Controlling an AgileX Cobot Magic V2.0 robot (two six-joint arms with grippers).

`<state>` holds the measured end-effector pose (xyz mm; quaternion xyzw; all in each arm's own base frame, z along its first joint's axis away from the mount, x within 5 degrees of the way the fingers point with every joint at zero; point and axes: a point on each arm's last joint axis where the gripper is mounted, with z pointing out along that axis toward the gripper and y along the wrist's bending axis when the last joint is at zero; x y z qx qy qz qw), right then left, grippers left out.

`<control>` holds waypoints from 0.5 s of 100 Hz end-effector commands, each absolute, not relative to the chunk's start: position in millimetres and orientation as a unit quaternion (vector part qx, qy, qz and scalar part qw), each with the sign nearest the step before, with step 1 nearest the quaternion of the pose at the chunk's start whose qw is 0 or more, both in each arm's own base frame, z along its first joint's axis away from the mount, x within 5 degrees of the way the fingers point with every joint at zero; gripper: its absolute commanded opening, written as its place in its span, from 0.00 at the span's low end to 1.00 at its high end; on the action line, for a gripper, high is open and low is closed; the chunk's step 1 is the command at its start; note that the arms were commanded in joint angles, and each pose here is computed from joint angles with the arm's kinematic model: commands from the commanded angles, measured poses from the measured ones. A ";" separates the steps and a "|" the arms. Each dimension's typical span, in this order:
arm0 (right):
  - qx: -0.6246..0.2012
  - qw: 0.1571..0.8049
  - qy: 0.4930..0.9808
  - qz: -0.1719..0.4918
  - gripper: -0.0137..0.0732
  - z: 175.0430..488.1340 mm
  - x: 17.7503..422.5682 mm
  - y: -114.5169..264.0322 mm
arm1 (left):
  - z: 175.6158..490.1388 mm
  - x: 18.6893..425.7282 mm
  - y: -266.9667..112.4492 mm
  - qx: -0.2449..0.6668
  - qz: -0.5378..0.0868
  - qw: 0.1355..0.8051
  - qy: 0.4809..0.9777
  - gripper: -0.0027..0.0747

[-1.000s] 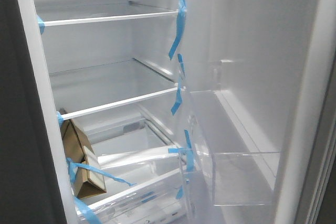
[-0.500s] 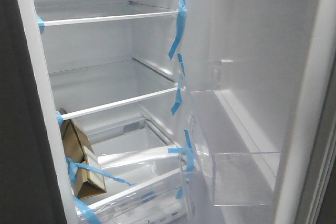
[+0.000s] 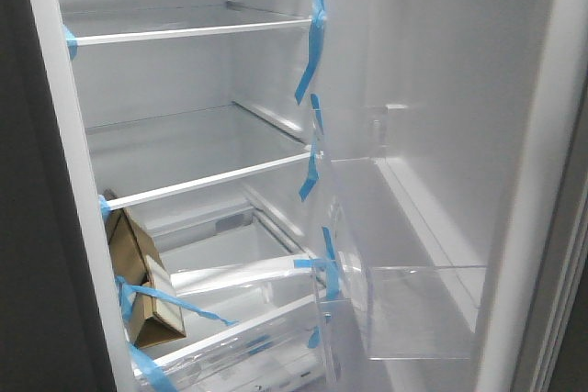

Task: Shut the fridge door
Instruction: 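Push the door with the right gripper, swinging it shut toward the fridge body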

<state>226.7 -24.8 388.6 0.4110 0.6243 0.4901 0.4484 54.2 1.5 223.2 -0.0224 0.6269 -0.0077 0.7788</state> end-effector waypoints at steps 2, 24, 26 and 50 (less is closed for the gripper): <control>0.385 0.451 0.615 0.520 0.10 407.8 226.8 -21.4 | 218.6 53.7 1.7 -0.025 -0.010 0.794 0.607 0.01; 0.348 0.451 0.632 0.525 0.10 421.6 237.4 -6.8 | 218.6 53.7 1.7 -0.025 -0.010 0.794 0.607 0.01; 0.345 0.452 0.632 0.526 0.10 423.8 238.3 -5.3 | 218.6 53.7 1.7 -0.025 -0.010 0.794 0.607 0.01; 0.308 0.447 0.653 0.528 0.10 430.4 261.1 28.8 | 218.6 53.7 1.7 -0.025 -0.010 0.794 0.607 0.01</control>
